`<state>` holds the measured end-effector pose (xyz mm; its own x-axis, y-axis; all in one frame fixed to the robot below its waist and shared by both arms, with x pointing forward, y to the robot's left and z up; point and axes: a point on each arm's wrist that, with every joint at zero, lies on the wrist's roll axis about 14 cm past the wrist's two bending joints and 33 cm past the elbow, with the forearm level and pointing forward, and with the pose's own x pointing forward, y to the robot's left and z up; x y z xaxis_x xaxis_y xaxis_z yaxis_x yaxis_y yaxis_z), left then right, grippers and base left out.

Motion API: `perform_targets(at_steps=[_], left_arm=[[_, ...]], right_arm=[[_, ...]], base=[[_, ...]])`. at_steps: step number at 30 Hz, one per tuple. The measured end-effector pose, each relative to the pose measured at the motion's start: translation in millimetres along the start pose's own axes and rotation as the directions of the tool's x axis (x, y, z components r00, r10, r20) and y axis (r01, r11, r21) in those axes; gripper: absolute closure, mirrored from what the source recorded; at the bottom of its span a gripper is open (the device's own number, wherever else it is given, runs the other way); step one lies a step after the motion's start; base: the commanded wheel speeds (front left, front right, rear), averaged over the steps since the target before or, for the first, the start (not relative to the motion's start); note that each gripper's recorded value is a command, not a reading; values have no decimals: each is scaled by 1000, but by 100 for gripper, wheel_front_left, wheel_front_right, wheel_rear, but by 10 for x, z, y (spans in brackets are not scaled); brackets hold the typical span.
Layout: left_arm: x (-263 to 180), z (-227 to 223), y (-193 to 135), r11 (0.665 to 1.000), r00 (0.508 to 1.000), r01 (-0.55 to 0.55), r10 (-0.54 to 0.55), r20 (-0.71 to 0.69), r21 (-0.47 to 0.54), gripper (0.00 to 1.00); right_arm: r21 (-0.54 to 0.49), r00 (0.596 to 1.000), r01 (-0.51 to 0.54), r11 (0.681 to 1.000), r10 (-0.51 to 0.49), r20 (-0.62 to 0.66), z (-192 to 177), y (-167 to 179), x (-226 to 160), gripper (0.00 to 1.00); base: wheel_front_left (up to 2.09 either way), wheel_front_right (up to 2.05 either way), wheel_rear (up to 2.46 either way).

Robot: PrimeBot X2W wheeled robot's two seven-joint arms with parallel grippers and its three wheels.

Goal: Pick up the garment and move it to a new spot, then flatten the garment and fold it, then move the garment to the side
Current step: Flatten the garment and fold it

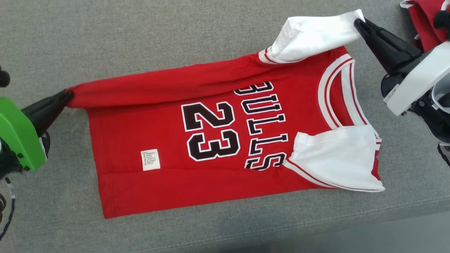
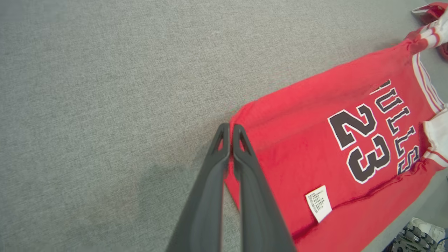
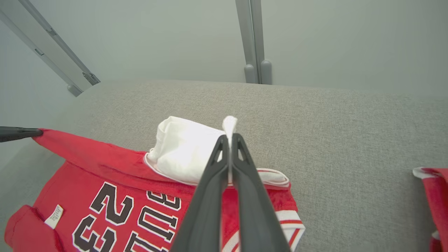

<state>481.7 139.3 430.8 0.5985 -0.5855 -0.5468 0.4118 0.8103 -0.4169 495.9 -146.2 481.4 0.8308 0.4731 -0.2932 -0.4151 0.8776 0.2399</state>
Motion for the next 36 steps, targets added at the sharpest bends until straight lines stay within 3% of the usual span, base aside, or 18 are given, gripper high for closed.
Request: perform_targets(at_steps=[17, 36], left_arm=[[-163, -262, -213, 1000, 1000, 24, -25, 7, 9, 100], [-278, -550, -292, 999, 999, 31, -31, -13, -29, 100]], right_arm=[[115, 998, 55, 992, -50, -41, -297, 114, -458, 100], [182, 995, 80, 980, -68, -69, -503, 208, -675, 100]], base=[[0, 0, 0], [0, 0, 0]])
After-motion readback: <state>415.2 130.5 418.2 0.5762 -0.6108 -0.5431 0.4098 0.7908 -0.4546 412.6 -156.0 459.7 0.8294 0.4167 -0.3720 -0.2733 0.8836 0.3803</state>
